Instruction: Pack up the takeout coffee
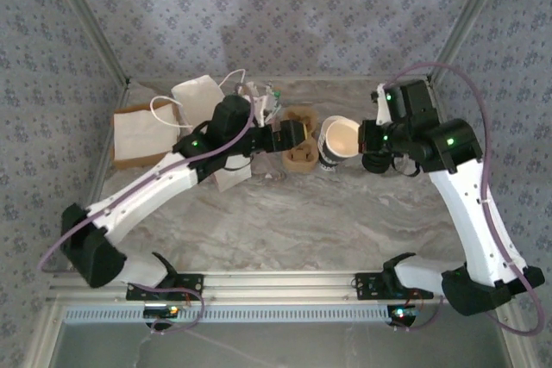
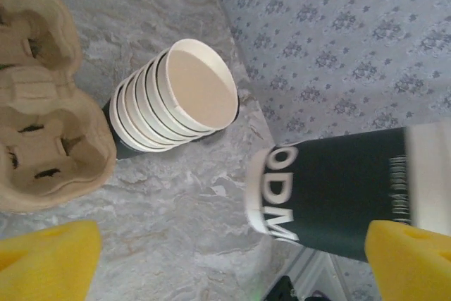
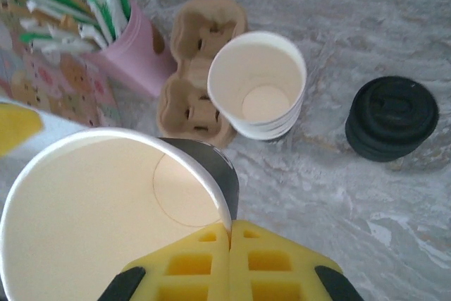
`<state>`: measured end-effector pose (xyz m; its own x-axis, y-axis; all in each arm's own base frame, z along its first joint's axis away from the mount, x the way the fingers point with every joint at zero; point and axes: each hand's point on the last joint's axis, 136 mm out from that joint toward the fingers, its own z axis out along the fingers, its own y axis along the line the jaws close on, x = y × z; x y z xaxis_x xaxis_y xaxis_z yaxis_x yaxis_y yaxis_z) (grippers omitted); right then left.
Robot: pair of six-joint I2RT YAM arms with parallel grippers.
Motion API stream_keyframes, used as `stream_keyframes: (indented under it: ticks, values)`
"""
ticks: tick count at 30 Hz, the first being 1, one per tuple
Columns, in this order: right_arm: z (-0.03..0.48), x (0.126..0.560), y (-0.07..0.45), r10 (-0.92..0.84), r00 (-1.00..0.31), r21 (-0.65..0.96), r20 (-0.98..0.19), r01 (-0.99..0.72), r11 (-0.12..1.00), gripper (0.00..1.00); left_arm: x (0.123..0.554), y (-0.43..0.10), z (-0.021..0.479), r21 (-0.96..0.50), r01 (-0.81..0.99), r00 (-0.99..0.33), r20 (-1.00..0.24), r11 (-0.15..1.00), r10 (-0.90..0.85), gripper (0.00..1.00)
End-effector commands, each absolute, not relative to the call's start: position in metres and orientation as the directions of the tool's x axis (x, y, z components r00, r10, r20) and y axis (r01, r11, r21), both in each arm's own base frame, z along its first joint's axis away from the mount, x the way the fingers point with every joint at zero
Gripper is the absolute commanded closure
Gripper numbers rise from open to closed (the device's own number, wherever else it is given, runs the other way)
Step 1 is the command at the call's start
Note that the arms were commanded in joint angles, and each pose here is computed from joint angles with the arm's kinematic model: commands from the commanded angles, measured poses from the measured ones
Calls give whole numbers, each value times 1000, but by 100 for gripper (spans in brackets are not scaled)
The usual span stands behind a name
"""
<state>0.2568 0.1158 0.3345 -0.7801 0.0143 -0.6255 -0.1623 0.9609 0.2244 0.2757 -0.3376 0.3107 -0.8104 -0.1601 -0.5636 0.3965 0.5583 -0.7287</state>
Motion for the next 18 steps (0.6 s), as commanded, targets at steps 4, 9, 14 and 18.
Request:
stream_keyframes:
  ticks: [4,9,14,18]
  values:
    - [279,234,130,-33,-846,196,-531,-161,967,100,253,-300,309,-654,399,-760,-628,643,-166,1]
    - [234,227,150,-69,-878,191,-473,-178,965,100,240,-292,304,-633,408,-752,-642,658,-150,1]
    - [187,223,167,-94,-905,179,-415,-182,967,100,235,-296,294,-627,413,-755,-641,661,-136,1]
    - [159,223,181,-112,-920,174,-375,-188,967,100,235,-300,286,-621,413,-760,-638,666,-125,0]
